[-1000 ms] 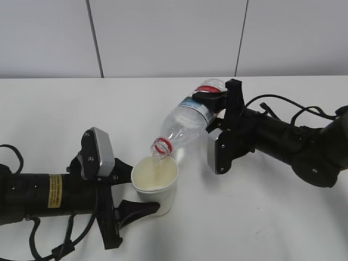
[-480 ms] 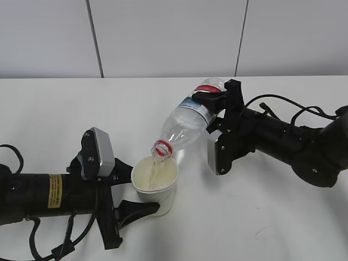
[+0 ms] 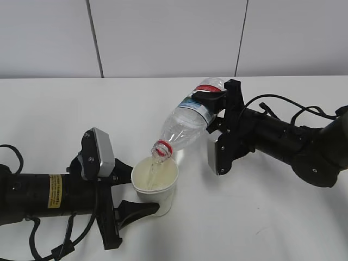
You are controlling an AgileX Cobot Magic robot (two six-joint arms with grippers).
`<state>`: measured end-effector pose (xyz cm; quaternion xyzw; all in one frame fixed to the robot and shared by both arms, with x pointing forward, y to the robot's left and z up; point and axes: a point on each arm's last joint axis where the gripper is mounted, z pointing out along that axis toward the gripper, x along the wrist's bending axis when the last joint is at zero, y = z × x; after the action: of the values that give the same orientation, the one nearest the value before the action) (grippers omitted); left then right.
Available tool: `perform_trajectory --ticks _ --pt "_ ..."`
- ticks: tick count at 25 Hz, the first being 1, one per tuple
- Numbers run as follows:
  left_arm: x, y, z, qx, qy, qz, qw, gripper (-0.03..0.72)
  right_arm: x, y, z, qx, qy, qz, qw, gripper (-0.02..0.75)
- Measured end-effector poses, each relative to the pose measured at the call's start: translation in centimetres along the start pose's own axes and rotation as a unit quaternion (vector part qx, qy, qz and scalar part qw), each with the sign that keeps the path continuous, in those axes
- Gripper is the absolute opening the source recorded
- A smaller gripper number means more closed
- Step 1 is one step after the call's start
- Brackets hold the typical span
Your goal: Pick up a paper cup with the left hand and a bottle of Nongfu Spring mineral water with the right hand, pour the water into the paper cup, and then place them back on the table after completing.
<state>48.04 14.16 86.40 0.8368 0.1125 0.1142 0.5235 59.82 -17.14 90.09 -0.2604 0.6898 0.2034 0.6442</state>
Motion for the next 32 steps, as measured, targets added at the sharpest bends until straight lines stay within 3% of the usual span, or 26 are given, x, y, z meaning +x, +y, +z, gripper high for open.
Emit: perform_trajectory --ticks 32 --pt "0.01 -0.05 0.00 0.003 0.000 0.000 1.000 0.433 -0.02 0.00 0.00 0.000 -0.001 -0.001 1.000 0.385"
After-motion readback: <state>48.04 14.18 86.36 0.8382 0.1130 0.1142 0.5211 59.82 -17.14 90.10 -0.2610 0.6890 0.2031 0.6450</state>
